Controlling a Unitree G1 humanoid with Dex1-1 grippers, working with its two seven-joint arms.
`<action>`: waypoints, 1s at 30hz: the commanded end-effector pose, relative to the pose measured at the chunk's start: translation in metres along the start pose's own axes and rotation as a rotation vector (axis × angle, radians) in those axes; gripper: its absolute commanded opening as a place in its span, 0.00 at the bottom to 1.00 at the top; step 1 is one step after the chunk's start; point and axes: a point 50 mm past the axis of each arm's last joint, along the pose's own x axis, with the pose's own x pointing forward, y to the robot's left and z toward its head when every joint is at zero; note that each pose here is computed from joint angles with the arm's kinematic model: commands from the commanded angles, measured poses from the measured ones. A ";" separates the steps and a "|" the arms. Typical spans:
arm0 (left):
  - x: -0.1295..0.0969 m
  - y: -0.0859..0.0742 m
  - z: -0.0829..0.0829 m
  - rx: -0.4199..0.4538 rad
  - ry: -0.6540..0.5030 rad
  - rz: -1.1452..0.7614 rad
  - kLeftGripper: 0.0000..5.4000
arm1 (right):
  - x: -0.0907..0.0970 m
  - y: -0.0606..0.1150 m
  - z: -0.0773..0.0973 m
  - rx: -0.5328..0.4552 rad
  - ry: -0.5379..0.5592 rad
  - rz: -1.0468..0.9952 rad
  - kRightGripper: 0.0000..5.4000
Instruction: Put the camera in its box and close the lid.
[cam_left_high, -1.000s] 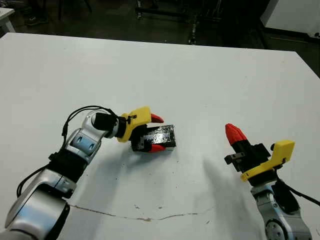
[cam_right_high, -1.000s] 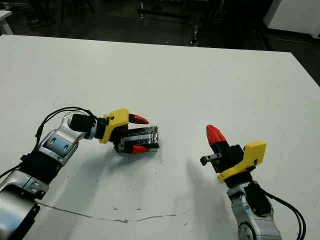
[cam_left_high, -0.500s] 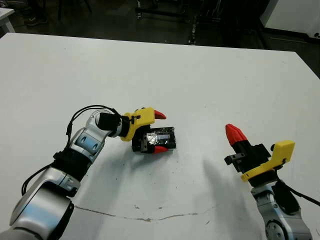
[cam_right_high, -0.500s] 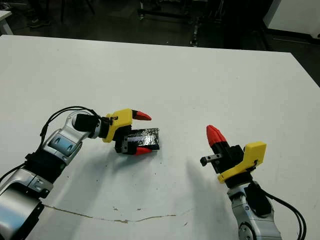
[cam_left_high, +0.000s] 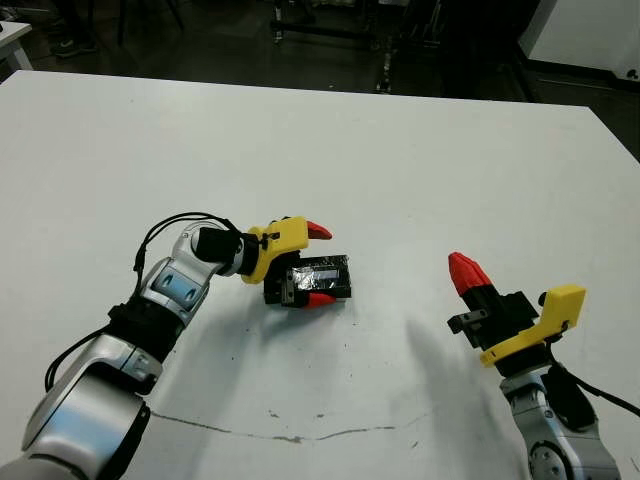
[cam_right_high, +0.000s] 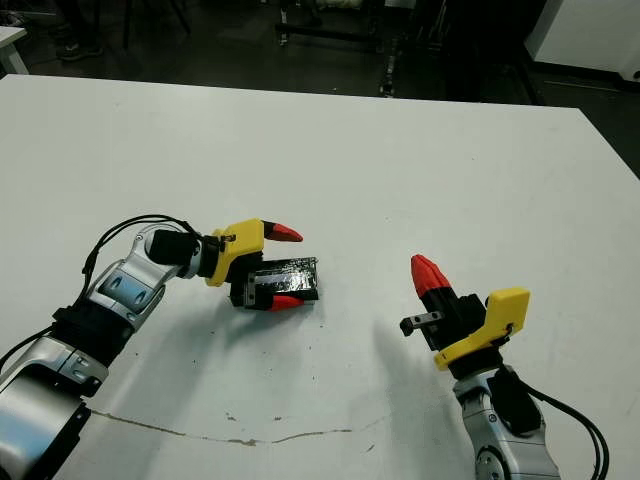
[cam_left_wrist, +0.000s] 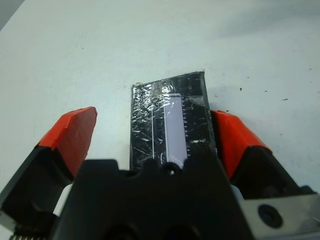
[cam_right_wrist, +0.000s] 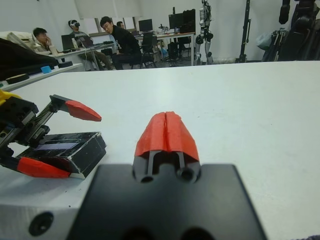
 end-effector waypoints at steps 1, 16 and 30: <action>0.028 -0.036 -0.026 -0.176 0.017 -0.106 1.00 | -0.001 -0.001 0.001 -0.009 0.000 -0.004 0.00; 0.030 -0.038 -0.017 -0.220 -0.077 -0.112 1.00 | -0.002 -0.001 0.001 0.001 -0.004 0.005 0.00; 0.033 -0.034 -0.002 -0.270 -0.171 -0.102 1.00 | -0.003 0.001 0.001 -0.009 0.004 0.007 0.00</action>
